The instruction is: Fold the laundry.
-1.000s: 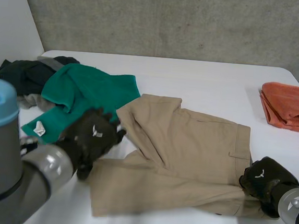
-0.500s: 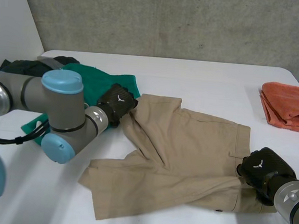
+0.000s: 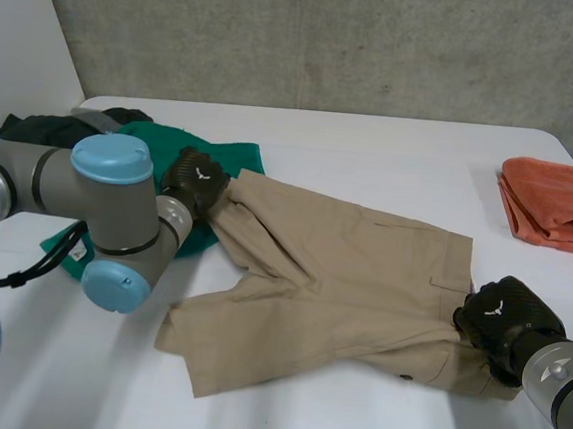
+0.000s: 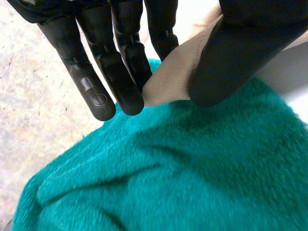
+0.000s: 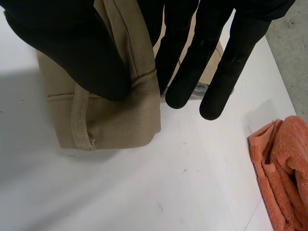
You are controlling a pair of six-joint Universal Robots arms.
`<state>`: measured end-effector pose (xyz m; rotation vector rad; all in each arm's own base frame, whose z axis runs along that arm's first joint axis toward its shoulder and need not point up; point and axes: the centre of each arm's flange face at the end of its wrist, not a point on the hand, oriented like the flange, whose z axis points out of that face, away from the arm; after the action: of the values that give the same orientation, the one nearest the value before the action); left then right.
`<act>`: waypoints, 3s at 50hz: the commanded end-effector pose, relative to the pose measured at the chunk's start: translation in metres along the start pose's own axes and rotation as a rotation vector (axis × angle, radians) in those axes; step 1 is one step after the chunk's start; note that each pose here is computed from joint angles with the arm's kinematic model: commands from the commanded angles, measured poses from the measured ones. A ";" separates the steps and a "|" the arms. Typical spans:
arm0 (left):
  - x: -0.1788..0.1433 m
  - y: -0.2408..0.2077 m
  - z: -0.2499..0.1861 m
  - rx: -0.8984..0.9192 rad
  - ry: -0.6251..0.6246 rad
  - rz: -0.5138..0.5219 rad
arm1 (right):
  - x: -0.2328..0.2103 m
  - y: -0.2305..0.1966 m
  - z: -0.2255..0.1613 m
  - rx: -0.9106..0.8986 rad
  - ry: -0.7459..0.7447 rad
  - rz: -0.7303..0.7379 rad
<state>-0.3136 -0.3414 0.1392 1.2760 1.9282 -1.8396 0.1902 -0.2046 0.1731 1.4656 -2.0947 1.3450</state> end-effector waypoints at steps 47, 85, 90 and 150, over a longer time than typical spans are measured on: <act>0.016 0.018 -0.019 -0.057 0.094 -0.037 | -0.003 0.004 0.007 -0.010 0.000 0.009; 0.011 -0.033 -0.186 -0.055 0.155 -0.264 | 0.001 -0.001 0.008 0.008 0.013 0.021; 0.033 -0.018 -0.200 -0.098 0.242 -0.268 | 0.001 -0.001 0.008 0.007 0.013 0.023; 0.081 0.004 -0.223 -0.086 0.340 -0.225 | 0.007 -0.013 -0.005 0.017 -0.039 0.063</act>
<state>-0.2638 -0.0982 0.1369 1.5126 2.4088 -1.6578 0.1977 -0.2060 0.1872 1.4628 -2.1826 1.3677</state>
